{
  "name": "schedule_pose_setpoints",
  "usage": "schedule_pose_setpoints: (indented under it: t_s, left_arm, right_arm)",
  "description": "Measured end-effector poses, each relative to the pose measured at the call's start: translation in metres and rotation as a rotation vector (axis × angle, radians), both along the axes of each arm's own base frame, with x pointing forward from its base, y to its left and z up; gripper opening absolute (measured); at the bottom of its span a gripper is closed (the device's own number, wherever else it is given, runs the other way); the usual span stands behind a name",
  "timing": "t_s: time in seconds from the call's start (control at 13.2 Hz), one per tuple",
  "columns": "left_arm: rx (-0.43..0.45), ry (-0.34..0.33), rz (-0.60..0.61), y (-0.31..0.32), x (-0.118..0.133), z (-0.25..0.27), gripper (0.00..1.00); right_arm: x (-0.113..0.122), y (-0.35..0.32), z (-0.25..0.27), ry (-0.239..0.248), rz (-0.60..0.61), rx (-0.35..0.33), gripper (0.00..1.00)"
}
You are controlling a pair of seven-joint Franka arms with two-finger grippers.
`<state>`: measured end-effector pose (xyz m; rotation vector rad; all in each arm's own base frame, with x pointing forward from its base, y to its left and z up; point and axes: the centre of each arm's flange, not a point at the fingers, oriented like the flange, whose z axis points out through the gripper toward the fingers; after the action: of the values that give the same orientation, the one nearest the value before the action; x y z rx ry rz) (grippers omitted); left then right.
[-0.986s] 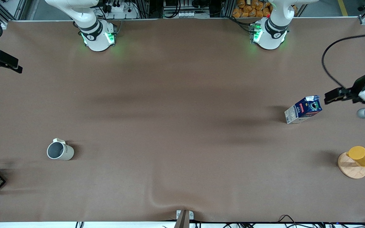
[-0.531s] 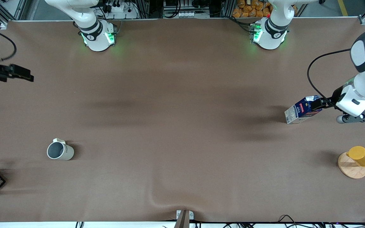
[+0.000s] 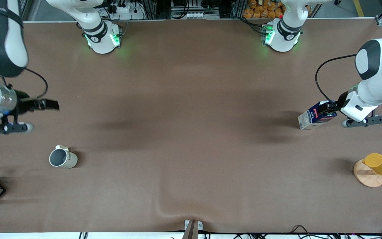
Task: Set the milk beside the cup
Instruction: 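Grasp the milk carton with the left gripper while the right gripper reaches the mug, then close the right gripper around the white mug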
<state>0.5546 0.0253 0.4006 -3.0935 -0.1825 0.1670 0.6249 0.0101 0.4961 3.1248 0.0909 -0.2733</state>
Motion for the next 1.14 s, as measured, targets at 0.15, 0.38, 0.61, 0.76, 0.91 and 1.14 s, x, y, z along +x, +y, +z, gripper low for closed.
schedule_pose_setpoints:
  t_s: [0.15, 0.38, 0.61, 0.76, 0.91, 1.14]
  left_arm:
    - [0.000, 0.000, 0.013, 0.007, -0.003, -0.008, 1.00]
    - [-0.001, 0.000, 0.023, 0.012, -0.008, -0.020, 1.00]
    - [-0.002, -0.001, 0.027, 0.015, -0.014, -0.032, 1.00]
    - [-0.002, 0.004, 0.036, 0.019, -0.017, -0.037, 1.00]
    - [-0.003, 0.008, 0.042, 0.023, -0.018, -0.039, 1.00]
    - [-0.003, 0.017, 0.047, 0.025, -0.021, -0.043, 1.00]
  right_arm:
    - [0.022, -0.004, -0.038, -0.025, 0.009, -0.002, 1.00]
    - [0.055, -0.019, -0.114, -0.061, 0.152, 0.009, 1.00]
    - [0.074, -0.050, -0.174, -0.072, 0.356, 0.029, 1.00]
    - [0.084, -0.069, -0.196, -0.110, 0.462, 0.029, 1.00]
    - [0.087, -0.072, -0.202, -0.122, 0.519, 0.030, 1.00]
    - [0.088, -0.067, -0.204, -0.118, 0.541, 0.036, 1.00]
